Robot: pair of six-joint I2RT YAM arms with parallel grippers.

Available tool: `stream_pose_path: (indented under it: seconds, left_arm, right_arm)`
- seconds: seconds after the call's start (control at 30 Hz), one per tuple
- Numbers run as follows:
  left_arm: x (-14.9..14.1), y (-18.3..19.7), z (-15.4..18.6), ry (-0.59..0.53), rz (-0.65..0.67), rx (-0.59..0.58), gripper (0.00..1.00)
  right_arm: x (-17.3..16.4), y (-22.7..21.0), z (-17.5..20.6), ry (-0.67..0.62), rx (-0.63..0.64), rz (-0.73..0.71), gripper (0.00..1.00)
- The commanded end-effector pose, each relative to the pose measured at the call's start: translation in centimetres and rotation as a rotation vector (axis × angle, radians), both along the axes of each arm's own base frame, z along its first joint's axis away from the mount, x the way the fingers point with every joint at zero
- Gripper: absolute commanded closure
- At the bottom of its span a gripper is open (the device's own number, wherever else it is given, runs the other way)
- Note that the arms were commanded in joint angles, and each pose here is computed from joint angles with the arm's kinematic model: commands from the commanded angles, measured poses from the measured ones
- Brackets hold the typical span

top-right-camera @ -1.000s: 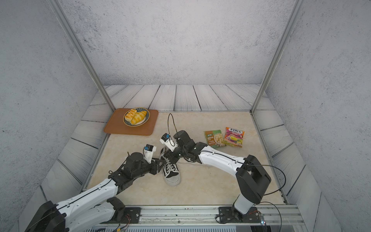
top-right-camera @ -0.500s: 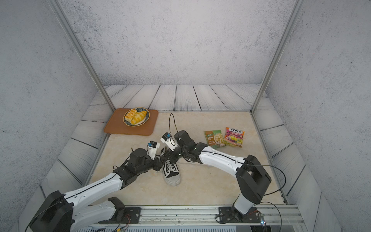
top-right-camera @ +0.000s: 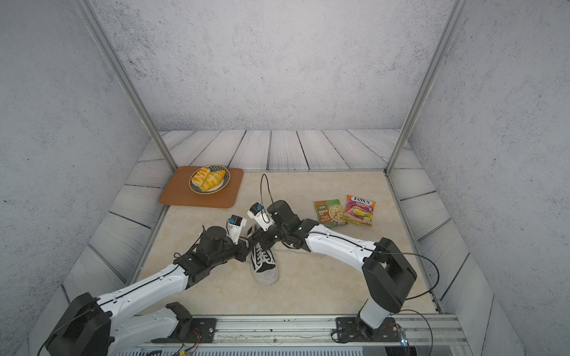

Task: Tie the shoes
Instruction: Fold the shoelace into the shoe, then wrap the shoelace around the shoelace.

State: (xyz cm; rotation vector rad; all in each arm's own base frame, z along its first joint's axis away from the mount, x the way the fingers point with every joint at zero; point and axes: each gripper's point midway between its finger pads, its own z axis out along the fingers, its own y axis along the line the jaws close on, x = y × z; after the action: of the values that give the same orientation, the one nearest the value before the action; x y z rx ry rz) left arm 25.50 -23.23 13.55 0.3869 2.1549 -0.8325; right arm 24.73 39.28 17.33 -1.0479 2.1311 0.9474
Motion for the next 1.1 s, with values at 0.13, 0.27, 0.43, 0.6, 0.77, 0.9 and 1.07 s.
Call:
stream_pose_path:
  seconds: [0.13,0.27,0.43,0.6,0.77,0.9,1.07]
  left_arm:
    - [0.6,-0.2,0.8,-0.040,0.000,0.014,1.00]
    - [0.6,0.0,0.3,-0.044,-0.002,0.022,1.00]
    - [0.2,0.0,-0.3,-0.053,-0.016,0.025,1.00]
    - [-0.1,-0.1,-0.2,-0.076,-0.035,0.031,1.00]
    - [-0.3,-0.2,-0.1,-0.098,-0.046,0.035,1.00]
    - [-0.6,-0.4,-0.4,-0.098,-0.061,0.045,1.00]
    - [-0.9,-0.8,-0.3,-0.113,-0.079,0.038,1.00]
  right_arm:
    - [-0.4,-2.9,2.2,-0.041,-0.017,-0.099,0.68]
    - [-0.4,-5.8,1.8,-0.029,-0.072,-0.222,0.57]
    - [-0.2,-10.6,-0.6,0.034,-0.205,-0.446,0.52]
    - [-0.1,-15.7,-4.0,0.151,-0.330,-0.660,0.50]
    - [0.4,-19.8,-7.7,0.339,-0.379,-0.842,0.53]
    - [0.4,-22.0,-9.6,0.432,-0.472,-0.904,0.56]
    - [0.3,-23.6,-12.2,0.557,-0.494,-0.977,0.57]
